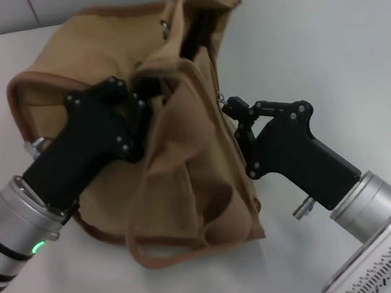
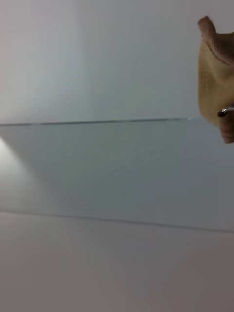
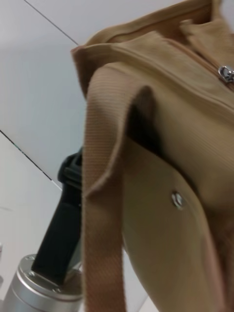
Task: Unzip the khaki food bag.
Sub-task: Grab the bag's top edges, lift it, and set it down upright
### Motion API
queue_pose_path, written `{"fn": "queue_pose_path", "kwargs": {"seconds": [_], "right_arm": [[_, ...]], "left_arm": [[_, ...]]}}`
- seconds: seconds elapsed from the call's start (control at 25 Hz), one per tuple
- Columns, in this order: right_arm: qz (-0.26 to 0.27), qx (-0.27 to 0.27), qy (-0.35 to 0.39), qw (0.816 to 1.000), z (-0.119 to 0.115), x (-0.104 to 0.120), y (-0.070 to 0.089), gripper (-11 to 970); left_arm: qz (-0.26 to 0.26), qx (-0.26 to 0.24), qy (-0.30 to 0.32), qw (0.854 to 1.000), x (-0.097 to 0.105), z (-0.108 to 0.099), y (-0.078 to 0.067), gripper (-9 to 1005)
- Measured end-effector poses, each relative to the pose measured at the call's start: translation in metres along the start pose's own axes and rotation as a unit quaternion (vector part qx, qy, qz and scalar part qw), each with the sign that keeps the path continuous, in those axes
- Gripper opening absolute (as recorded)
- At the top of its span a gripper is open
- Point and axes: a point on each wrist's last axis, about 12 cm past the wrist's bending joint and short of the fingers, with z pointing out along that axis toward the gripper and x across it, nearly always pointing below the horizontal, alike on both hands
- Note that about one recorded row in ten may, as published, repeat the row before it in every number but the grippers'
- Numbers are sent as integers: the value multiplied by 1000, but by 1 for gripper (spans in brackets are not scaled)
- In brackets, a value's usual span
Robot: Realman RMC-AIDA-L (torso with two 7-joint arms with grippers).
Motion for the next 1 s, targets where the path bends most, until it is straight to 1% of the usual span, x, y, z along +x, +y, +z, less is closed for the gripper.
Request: {"fn": "queue_pose_path", "kwargs": {"seconds": [0.36, 0.6, 0.64, 0.8, 1.0], "right_arm": [[9, 10, 25, 1000, -20, 7, 1, 26], [6, 27, 34, 999, -39, 15, -6, 34], [13, 33, 31, 999, -43, 17, -10, 35], [24, 39, 26, 999, -47, 19, -15, 41], [27, 44, 20, 998, -48, 18, -16, 48]], "left_arm": [[-13, -86, -51, 995, -6, -7, 5, 63], [-20, -132, -68, 989, -9, -18, 9, 63], [-22, -135, -70, 988, -9, -20, 10, 63], [-22, -139, -72, 987, -10, -23, 11, 64], [-23, -138, -67, 988, -9, -23, 11, 64]]}}
